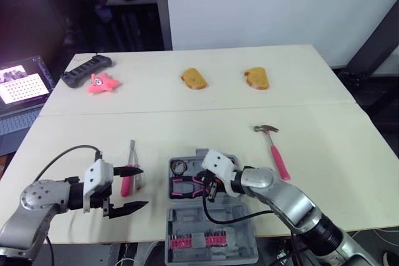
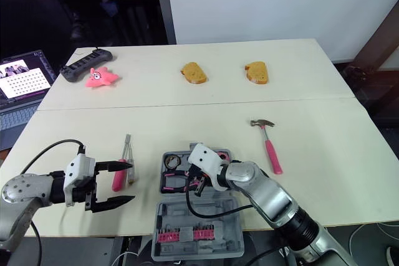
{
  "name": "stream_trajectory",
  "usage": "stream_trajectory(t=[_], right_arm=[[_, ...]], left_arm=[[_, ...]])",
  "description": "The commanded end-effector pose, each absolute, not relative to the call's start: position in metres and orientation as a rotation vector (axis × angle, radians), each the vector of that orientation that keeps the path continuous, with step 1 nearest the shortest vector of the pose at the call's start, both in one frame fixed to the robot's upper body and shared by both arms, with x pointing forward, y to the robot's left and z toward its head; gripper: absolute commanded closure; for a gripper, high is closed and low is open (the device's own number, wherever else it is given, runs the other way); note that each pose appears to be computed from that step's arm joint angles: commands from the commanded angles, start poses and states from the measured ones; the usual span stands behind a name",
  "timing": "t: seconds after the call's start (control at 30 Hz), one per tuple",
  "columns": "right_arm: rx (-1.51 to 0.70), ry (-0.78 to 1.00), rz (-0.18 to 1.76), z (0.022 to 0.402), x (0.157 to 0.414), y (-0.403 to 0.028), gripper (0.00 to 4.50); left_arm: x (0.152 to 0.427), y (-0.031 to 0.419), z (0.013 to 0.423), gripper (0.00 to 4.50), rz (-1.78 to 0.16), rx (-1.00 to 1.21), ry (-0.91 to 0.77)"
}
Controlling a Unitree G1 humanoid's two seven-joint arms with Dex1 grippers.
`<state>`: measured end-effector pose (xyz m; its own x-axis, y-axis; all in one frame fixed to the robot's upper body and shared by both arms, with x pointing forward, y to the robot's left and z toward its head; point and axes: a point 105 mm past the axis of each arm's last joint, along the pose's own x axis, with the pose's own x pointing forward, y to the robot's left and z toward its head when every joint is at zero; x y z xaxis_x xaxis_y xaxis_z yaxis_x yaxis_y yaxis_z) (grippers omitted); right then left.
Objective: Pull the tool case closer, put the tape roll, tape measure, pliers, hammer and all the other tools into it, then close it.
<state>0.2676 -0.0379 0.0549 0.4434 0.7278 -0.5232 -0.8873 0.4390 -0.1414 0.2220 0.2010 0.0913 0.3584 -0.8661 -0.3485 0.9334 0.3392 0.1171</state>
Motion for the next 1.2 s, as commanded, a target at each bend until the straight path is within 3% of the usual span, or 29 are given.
stream_trajectory(t=[0.03,0.3,0.63,1.2], right_arm=[[-0.426,0.427,1.034,0.049,0.267,-0.037,4.42],[-0.447,0.463,1.061,0.035,0.258,-0.039,4.42],[-0.367,0.284,1.117,0.076,0.26,-0.025,4.42],[-0.464,0.469,1.053,0.038,0.263,-0.045,4.42]], left_arm=[[0.222,0.198,0.1,0.0,-1.196,0.341,0.209],[0.223,0.198,0.101,0.0,-1.187,0.344,0.209],[0.223,0.198,0.102,0.0,-1.182,0.343,0.207],[0.224,0.196,0.103,0.0,-1.176,0.341,0.206]])
